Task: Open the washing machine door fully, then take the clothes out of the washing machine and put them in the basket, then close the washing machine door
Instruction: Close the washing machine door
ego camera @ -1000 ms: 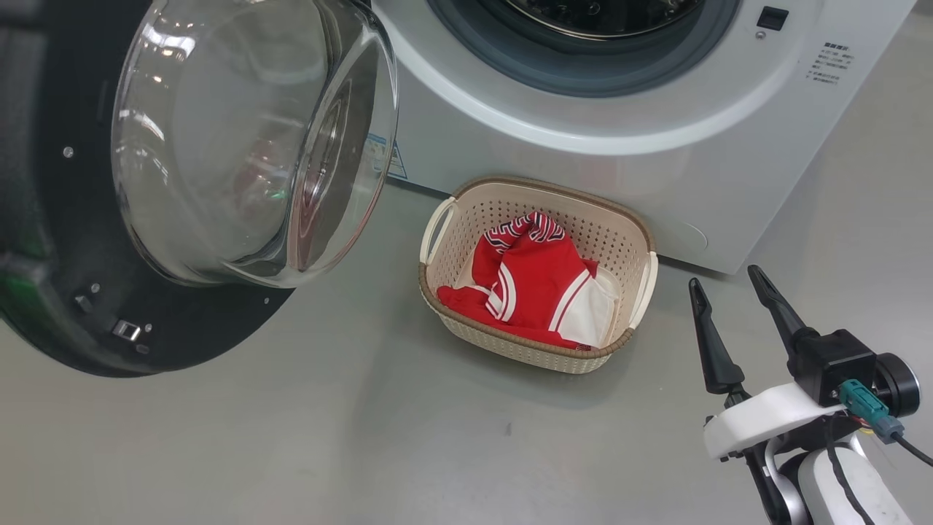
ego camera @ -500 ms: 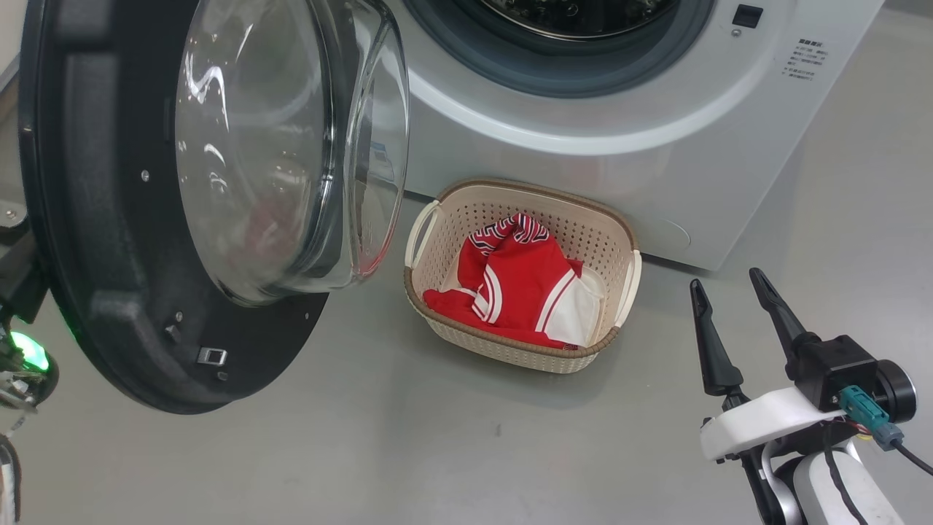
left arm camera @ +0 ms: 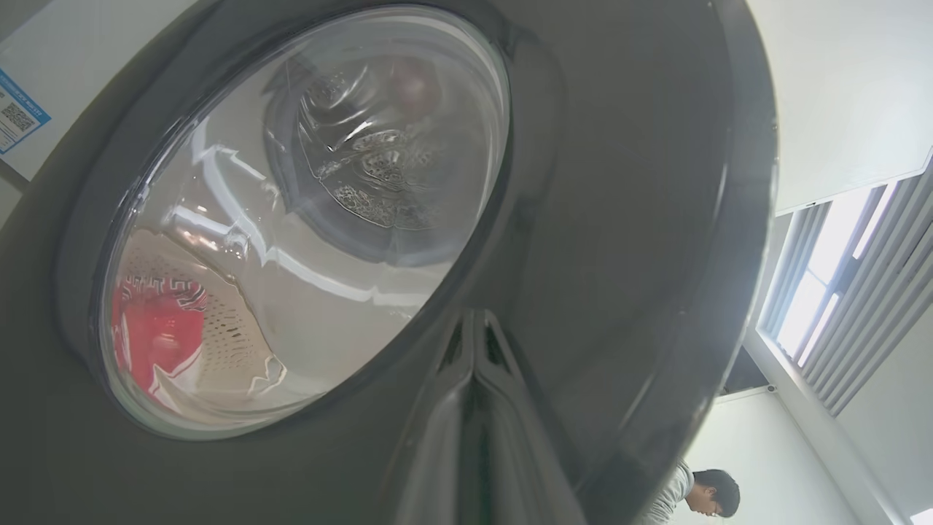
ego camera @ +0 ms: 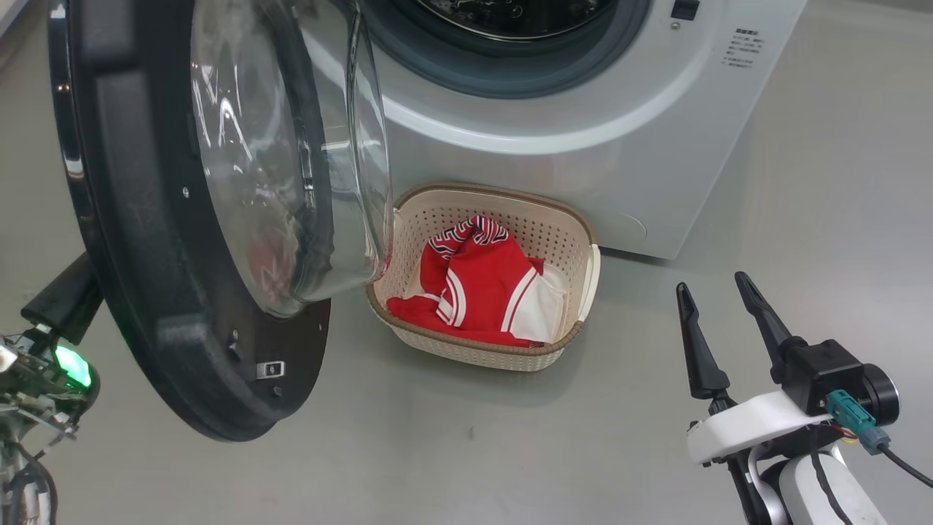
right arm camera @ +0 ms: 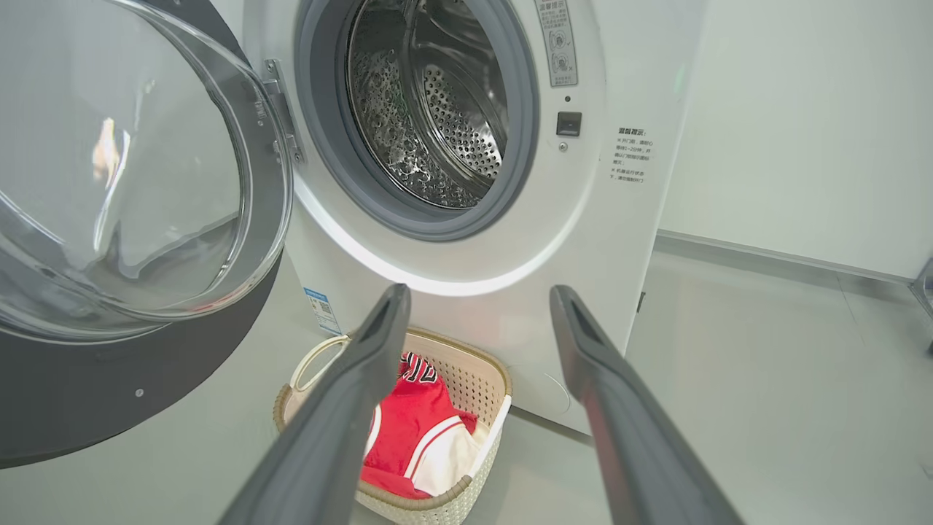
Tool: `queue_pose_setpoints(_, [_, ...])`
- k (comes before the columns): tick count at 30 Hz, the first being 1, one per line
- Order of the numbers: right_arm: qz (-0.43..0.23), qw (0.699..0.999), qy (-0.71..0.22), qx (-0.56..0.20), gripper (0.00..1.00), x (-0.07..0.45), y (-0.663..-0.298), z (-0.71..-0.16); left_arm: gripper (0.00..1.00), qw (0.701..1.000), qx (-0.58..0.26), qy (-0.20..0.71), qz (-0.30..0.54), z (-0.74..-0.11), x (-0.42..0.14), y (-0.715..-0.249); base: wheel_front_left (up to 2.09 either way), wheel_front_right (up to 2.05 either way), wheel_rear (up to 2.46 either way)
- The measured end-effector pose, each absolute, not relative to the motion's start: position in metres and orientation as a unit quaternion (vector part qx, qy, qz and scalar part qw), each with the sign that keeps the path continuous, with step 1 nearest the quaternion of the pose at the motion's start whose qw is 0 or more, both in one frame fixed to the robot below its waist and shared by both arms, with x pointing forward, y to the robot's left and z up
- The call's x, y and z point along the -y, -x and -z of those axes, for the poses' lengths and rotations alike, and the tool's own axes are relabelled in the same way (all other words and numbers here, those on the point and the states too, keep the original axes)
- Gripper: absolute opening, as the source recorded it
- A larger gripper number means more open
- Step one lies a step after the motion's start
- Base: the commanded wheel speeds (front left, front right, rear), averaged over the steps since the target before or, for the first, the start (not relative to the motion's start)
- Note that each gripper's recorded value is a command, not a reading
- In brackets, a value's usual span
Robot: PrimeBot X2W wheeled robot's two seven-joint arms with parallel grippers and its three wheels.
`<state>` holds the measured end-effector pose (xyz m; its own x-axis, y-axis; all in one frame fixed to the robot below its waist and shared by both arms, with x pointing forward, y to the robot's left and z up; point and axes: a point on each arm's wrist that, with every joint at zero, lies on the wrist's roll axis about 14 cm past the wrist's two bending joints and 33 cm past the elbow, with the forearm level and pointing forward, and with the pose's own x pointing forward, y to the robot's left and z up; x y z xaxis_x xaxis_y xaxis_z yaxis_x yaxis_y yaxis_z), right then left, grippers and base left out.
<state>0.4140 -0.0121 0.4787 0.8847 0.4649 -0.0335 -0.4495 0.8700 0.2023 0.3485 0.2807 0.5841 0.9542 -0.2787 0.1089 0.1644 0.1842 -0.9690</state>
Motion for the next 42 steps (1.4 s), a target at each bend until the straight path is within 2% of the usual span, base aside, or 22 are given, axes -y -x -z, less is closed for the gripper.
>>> queue_pose_setpoints(24, [-0.14,0.985,-0.095,-0.038,1.0,0.076,-0.406,-0.473,0.0,0.729,-0.085,0.641,0.223,-0.578,-0.213,-0.378,0.0,0.0,0.0])
queue_pose_setpoints(42, [-0.131,0.986,-0.098,-0.033,1.0,0.082,-0.407,-0.473,0.0,0.717,-0.019,0.673,0.184,-0.583,-0.238,-0.367,0.0,0.0,0.0])
